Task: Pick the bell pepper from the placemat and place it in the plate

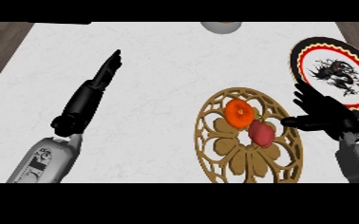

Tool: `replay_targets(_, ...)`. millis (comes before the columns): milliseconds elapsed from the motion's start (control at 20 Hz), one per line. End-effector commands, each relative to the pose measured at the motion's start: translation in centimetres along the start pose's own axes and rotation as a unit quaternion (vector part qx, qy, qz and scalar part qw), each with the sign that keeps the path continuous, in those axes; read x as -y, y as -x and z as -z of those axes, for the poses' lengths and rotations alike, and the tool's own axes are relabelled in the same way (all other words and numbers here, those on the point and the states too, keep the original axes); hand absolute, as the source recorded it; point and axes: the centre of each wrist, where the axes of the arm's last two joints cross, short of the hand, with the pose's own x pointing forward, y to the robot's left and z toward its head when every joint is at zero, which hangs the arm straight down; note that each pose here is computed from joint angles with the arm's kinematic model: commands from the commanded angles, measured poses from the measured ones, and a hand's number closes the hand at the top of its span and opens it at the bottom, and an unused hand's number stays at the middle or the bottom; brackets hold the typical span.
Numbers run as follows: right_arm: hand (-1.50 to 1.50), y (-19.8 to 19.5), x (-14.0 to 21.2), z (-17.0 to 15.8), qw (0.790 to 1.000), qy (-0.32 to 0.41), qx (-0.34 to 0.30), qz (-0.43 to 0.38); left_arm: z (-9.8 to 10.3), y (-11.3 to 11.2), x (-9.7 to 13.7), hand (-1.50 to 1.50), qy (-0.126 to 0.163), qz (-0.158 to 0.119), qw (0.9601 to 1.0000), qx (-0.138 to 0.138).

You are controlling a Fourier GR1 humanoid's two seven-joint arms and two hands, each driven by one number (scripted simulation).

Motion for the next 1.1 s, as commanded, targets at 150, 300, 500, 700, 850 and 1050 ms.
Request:
replay_targets(150, -1.5, -5.2, -1.0, 0.0, 0.951, 0.054, -0.046, -0.302, -0.6, -1.0, -1.2, 0.0, 0.028, -0.003, 0.9996, 0.0)
replay_targets(300, -1.5, -8.0, -4.1, 0.6, 0.948, 0.044, -0.061, -0.309, -1.1, -0.8, -1.7, 0.0, 0.004, -0.005, 0.9999, -0.012)
replay_targets(500, -1.5, -12.1, -6.7, 1.6, 0.934, 0.048, -0.107, -0.339, -2.2, -0.5, -3.3, 0.0, 0.004, -0.003, 0.9999, -0.012)
replay_targets(700, -1.5, -14.8, -6.4, 1.1, 0.941, -0.005, -0.174, -0.29, -2.6, -0.4, -2.4, 0.0, 0.001, -0.012, 0.9999, -0.012)
replay_targets(850, -1.5, -14.5, -9.0, 1.4, 0.934, -0.058, -0.215, -0.279, -1.8, -0.8, -3.7, 0.0, -0.008, -0.011, 0.9998, -0.016)
replay_targets(1050, -1.5, -15.9, -5.2, 0.9, 0.921, -0.087, -0.254, -0.281, -3.8, -0.9, -2.6, 0.0, 0.002, -0.011, 0.9998, -0.014)
